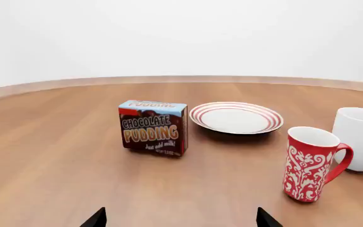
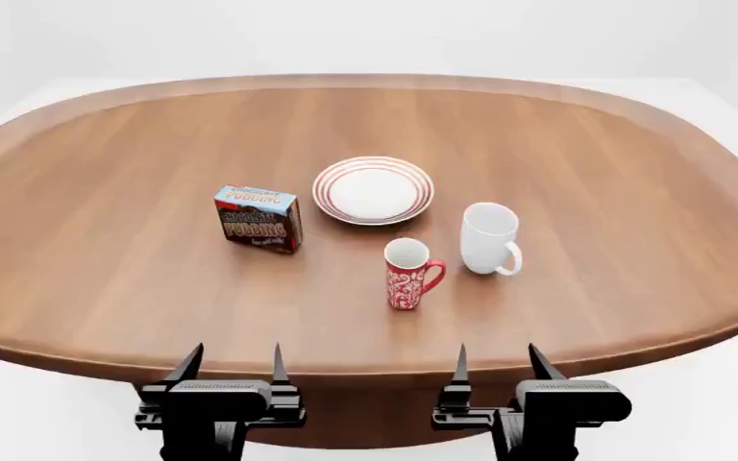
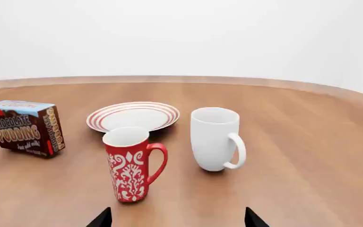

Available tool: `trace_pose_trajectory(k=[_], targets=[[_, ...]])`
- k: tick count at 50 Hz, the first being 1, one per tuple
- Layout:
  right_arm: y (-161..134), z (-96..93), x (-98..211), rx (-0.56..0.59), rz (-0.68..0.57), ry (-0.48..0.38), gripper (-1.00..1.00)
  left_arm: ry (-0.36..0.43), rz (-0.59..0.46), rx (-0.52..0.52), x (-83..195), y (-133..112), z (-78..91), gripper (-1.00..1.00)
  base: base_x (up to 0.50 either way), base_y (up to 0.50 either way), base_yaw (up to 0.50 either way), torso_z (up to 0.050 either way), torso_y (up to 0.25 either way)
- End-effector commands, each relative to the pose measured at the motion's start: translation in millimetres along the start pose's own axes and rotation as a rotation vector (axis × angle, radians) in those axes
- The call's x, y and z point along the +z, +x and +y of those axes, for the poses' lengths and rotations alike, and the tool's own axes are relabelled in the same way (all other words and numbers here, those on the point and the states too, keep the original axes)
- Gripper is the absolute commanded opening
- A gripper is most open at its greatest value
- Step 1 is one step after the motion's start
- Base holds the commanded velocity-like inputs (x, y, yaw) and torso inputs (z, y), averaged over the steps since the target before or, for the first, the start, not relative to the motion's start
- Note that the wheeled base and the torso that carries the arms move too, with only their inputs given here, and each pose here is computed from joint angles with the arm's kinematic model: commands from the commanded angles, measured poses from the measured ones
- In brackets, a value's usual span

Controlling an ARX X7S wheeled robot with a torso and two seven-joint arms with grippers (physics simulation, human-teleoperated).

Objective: Put the chocolate pudding to the right of the plate.

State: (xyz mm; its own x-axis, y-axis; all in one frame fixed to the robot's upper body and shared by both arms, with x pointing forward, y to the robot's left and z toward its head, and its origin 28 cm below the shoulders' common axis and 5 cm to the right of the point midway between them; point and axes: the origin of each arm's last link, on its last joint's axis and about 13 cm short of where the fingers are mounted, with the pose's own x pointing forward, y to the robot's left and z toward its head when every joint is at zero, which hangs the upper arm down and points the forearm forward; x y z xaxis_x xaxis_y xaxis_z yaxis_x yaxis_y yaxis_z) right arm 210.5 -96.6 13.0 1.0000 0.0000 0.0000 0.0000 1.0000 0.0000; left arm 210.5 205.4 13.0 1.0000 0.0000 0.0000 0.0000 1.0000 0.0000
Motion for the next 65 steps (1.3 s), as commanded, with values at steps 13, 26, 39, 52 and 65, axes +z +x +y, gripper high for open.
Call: trace_pose_trajectory(k=[13,26,39,52,65], targets=[[2,1.8,-1,-0.021,-0.006,-0.009,1.00,0.006,-0.011,0.001,0,1,0.8,1.00,0.00,0.00,0.00,0.000,0.000],[3,4.8,-1,0.005,0.002,0.009,1.00,0.010,-0.012,0.013,0,0,2.4,1.00,0.00,0.46,0.00,0.000,0.000],[33,-1.8,131,0.125,-0.067,-0.046,1.00,0.037,-0.088,-0.007,124,34,9.3,1.00,0.38,0.00,0.00,0.000,0.000],[33,-0.1,132,0.136,-0.069,-0.054,1.00,0.042,-0.093,-0.003,125,35,10.0,1.00,0.50,0.00,0.00,0.000,0.000],[34,0.3,131,0.140,-0.065,-0.053,1.00,0.043,-0.097,-0.003,126,34,10.4,1.00,0.50,0.00,0.00,0.000,0.000]])
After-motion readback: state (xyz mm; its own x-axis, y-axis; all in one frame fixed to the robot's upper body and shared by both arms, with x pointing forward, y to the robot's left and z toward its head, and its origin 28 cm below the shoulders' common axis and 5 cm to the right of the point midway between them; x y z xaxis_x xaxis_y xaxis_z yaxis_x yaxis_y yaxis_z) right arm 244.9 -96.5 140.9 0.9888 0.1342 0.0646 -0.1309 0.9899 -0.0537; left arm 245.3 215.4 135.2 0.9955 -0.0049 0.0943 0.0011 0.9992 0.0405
